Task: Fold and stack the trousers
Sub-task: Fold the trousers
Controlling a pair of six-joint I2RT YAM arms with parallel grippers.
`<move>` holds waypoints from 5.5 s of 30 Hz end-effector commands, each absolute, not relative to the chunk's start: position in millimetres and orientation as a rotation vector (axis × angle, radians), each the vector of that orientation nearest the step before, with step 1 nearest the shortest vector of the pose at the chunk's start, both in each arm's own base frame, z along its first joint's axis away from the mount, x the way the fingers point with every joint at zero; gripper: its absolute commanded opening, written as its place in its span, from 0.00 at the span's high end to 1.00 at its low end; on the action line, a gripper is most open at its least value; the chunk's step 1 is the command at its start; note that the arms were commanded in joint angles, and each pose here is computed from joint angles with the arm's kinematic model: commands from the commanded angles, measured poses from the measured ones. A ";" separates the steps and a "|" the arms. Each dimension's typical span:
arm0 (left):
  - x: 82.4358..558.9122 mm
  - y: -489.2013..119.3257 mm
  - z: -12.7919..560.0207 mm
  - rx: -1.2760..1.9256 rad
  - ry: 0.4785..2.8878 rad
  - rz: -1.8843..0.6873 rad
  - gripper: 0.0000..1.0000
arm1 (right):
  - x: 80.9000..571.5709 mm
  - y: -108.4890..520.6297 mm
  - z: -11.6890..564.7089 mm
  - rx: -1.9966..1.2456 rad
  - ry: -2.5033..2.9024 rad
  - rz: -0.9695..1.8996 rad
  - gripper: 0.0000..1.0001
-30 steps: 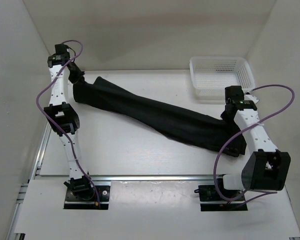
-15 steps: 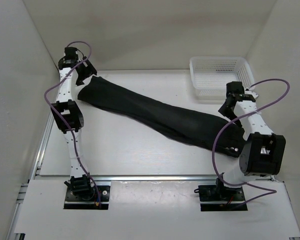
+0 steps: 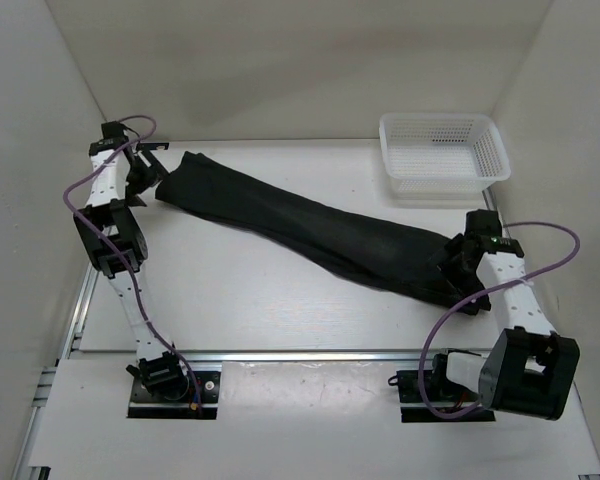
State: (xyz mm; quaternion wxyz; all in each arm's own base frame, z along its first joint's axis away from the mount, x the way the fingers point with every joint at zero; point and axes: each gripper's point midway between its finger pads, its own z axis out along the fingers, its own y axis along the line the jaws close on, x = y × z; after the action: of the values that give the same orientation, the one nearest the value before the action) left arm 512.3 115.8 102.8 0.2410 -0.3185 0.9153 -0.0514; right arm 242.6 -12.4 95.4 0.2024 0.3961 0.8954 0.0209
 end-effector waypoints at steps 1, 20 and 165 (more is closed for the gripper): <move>509.7 96.0 79.4 -0.870 2.583 -0.199 0.00 | 221.9 15.4 82.6 1.235 2.560 0.315 0.21; 547.1 66.8 31.8 -0.897 2.615 -0.244 0.61 | 231.0 -19.6 28.9 1.554 2.412 0.176 0.30; 326.0 -169.7 198.7 -0.313 2.439 -0.193 0.90 | 254.2 -18.0 224.1 0.943 2.148 0.305 0.16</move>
State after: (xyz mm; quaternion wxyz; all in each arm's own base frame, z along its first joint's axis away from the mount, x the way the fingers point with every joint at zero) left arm 342.2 -139.0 202.8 0.3183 -0.1075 0.9400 -0.0600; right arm 256.7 -24.3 226.6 0.3800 0.3832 0.8343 0.1122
